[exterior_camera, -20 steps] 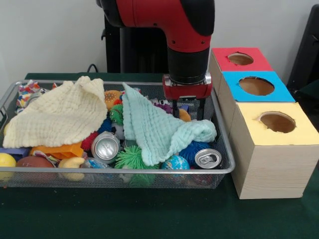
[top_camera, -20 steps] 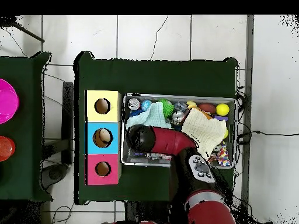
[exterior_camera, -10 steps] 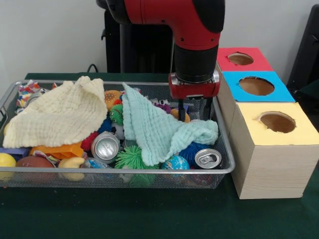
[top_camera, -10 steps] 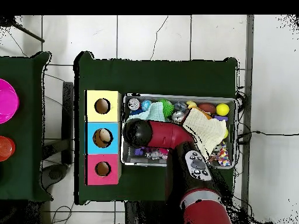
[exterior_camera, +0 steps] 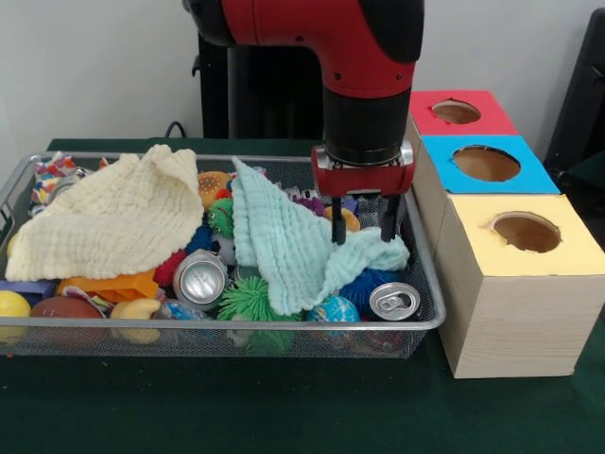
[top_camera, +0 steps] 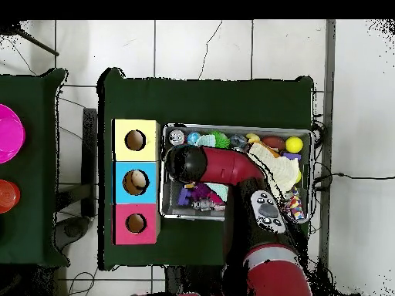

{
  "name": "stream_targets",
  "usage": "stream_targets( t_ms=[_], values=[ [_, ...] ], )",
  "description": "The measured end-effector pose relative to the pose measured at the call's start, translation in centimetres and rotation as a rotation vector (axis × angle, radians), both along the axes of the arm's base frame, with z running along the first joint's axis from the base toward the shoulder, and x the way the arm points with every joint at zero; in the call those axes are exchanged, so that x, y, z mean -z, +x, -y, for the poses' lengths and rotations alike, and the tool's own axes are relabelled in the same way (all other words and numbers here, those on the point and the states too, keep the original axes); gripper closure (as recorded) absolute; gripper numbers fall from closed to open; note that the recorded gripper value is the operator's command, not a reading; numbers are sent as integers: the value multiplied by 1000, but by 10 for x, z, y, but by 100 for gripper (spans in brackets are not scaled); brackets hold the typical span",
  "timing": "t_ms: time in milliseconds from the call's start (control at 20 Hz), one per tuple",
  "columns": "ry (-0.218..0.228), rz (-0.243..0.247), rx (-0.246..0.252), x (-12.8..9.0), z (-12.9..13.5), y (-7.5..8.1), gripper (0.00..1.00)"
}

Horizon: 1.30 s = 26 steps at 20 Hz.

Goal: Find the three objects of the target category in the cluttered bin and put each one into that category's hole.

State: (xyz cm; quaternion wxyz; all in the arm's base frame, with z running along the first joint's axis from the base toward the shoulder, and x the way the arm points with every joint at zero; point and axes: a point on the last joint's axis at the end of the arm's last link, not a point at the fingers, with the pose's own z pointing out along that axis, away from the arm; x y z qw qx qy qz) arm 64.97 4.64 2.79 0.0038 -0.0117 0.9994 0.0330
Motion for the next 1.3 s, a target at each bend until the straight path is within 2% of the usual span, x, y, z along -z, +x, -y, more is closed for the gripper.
stream_targets(
  t_ms=[100, 200, 250, 400, 500, 650, 800, 1000, 1300],
  values=[
    [1, 12, 9, 2, 6, 11, 0],
    [2, 18, 14, 4, 9, 16, 0],
    [5, 27, 23, 8, 14, 24, 0],
    [14, 35, 34, 19, 24, 33, 0],
    [17, 37, 35, 27, 31, 36, 0],
    [27, 37, 30, 49, 47, 38, 0],
    [39, 28, 21, 58, 52, 39, 0],
    [52, 13, -1, 55, 49, 41, 0],
    [45, 5, -51, 51, 52, 45, 0]
  ],
)
